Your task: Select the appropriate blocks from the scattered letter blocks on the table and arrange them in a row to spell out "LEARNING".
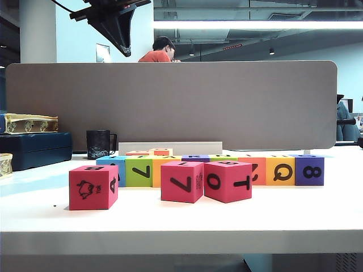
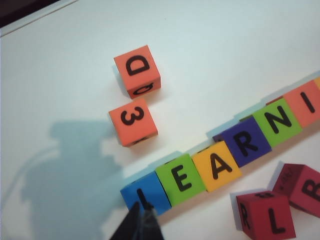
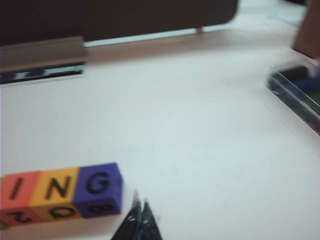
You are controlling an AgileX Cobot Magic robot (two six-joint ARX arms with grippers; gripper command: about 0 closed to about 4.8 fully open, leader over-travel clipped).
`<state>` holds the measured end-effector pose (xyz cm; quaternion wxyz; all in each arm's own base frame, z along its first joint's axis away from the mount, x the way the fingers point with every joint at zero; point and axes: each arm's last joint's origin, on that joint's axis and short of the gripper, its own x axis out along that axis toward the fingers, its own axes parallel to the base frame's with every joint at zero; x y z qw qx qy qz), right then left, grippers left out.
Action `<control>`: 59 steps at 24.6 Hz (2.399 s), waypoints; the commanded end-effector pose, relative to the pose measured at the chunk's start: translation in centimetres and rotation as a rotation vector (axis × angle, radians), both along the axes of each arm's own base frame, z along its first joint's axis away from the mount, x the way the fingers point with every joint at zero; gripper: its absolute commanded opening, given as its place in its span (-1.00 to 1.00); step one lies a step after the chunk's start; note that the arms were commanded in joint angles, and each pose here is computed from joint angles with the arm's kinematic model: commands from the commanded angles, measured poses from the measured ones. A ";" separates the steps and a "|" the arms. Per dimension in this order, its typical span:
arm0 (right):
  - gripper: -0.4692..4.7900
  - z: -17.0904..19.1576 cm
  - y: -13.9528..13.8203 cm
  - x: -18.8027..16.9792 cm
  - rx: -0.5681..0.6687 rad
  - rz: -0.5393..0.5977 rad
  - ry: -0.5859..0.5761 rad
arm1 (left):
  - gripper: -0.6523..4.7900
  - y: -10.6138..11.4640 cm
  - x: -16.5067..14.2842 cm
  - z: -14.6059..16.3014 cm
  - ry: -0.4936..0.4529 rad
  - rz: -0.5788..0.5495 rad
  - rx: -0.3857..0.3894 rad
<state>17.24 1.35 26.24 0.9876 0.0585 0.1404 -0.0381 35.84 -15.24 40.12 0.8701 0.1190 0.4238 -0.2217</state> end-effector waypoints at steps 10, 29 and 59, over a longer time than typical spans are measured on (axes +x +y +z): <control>-0.83 -10.0 -1.6 -5.8 0.072 -0.093 -0.154 | -0.78 -0.1 0.1 0.6 -0.043 -0.002 -0.023; -0.83 -11.5 -1.6 -7.7 -0.071 -0.041 -0.113 | -0.78 -0.1 0.1 0.6 -0.049 -0.002 -0.026; -0.83 -11.5 -1.5 -7.7 -0.057 -0.006 -0.111 | -0.78 0.6 -1.5 2.7 -0.131 -0.030 -0.006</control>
